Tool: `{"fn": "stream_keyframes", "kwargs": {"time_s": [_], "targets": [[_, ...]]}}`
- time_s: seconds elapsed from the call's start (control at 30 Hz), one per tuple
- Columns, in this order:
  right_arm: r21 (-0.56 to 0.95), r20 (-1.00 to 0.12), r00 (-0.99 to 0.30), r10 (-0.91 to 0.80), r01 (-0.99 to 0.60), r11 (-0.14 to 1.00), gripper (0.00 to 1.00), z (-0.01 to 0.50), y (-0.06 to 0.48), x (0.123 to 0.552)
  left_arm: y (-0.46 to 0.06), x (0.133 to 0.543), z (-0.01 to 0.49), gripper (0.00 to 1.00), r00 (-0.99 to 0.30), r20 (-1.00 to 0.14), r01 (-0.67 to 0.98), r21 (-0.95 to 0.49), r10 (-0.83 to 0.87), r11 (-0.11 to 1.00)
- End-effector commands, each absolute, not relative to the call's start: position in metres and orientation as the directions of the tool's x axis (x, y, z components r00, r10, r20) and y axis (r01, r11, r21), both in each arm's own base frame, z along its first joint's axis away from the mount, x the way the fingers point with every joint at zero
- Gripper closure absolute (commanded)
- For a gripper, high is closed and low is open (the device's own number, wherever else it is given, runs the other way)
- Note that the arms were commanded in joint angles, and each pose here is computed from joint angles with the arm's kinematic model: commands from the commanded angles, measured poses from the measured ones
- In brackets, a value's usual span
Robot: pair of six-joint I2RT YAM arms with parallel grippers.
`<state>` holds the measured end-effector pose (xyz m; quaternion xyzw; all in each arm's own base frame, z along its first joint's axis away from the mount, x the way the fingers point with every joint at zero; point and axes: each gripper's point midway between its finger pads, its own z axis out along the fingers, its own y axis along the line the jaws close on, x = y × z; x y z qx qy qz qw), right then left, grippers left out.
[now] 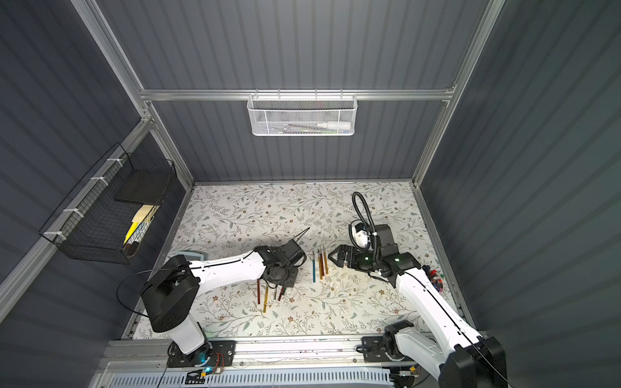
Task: Remove protective caps from carving knives
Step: Pick up the carving knife from the center of the board.
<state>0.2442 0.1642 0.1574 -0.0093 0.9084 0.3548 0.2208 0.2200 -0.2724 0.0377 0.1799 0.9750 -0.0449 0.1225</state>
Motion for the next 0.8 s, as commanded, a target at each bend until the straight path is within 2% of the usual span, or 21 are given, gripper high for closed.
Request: {"fn": "stream_keyframes", "kwargs": {"time_s": [0.0, 0.27, 0.77], "targets": [[0.629, -0.416, -0.901, 0.125, -0.186, 0.755, 0.01, 0.156, 0.165, 0.245, -0.277, 0.225, 0.037, 0.78, -0.899, -0.256, 0.378, -0.042, 0.356, 0.925], [0.625, -0.419, -0.899, 0.127, -0.184, 0.758, 0.01, 0.156, 0.164, 0.245, -0.278, 0.226, 0.031, 0.83, -0.899, -0.254, 0.378, -0.037, 0.357, 0.925], [0.621, -0.417, -0.899, 0.132, -0.176, 0.764, 0.01, 0.155, 0.162, 0.244, -0.272, 0.229, 0.023, 0.83, -0.898, -0.244, 0.375, 0.010, 0.366, 0.927]]}}
